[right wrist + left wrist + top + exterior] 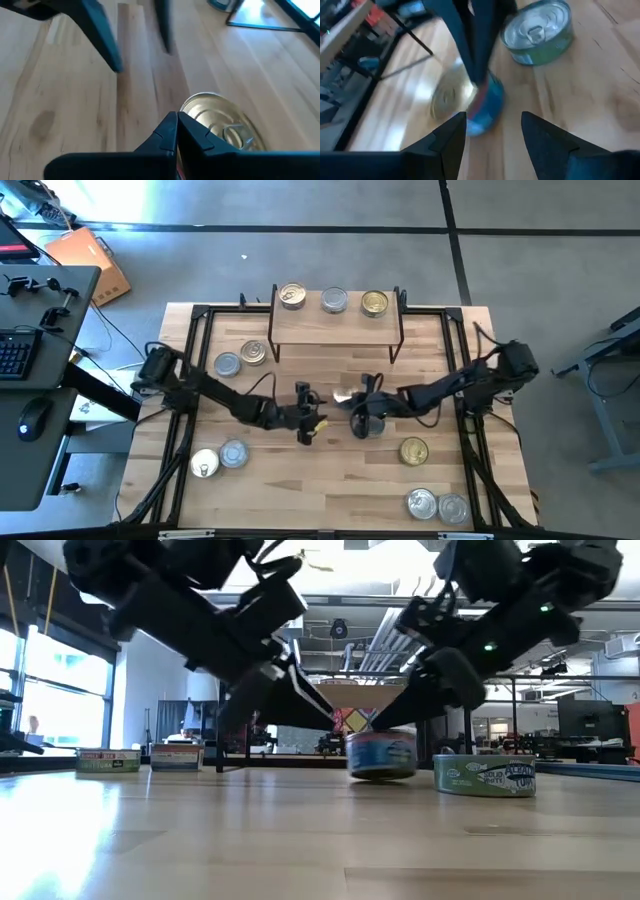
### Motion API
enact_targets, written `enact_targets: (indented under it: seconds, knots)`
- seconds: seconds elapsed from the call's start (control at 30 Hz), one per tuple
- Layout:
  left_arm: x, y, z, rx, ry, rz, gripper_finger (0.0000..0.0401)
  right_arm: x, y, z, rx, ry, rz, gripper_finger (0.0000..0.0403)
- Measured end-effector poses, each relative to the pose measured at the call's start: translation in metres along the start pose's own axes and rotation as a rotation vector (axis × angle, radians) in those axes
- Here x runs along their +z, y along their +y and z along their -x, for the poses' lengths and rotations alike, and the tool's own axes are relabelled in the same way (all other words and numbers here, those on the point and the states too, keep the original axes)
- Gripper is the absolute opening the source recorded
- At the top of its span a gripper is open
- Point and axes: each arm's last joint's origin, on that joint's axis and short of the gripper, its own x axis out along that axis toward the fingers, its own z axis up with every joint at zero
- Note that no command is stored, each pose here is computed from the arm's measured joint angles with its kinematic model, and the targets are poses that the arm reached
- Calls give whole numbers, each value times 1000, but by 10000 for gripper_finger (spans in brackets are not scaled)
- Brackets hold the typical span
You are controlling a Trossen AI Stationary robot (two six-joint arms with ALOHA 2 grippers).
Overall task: Stack canned seafood by type on shelf
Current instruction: Put the blue tuna can on the shelf
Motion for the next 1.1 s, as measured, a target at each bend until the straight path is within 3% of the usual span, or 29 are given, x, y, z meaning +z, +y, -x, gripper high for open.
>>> enact_targets:
  seconds: [0.23, 0.47, 0.73, 0.93, 1.1]
  knots:
    - [-8, -1, -8, -18, 16, -143, 184, 15, 14, -33, 49, 8, 4, 0]
    - [-14, -3, -10, -36, 62, -167, 184, 36, 23, -45, 97, 9, 63, 0]
    - [-20, 3, -20, -30, 57, -137, 184, 47, 29, 0, 94, 100, 114, 0]
    - [-23, 0, -34, 7, -45, -155, 184, 43, 30, 41, 6, 133, 84, 0]
    - [-27, -5, -51, 15, -54, -153, 179, 31, 34, 59, 29, 121, 59, 0]
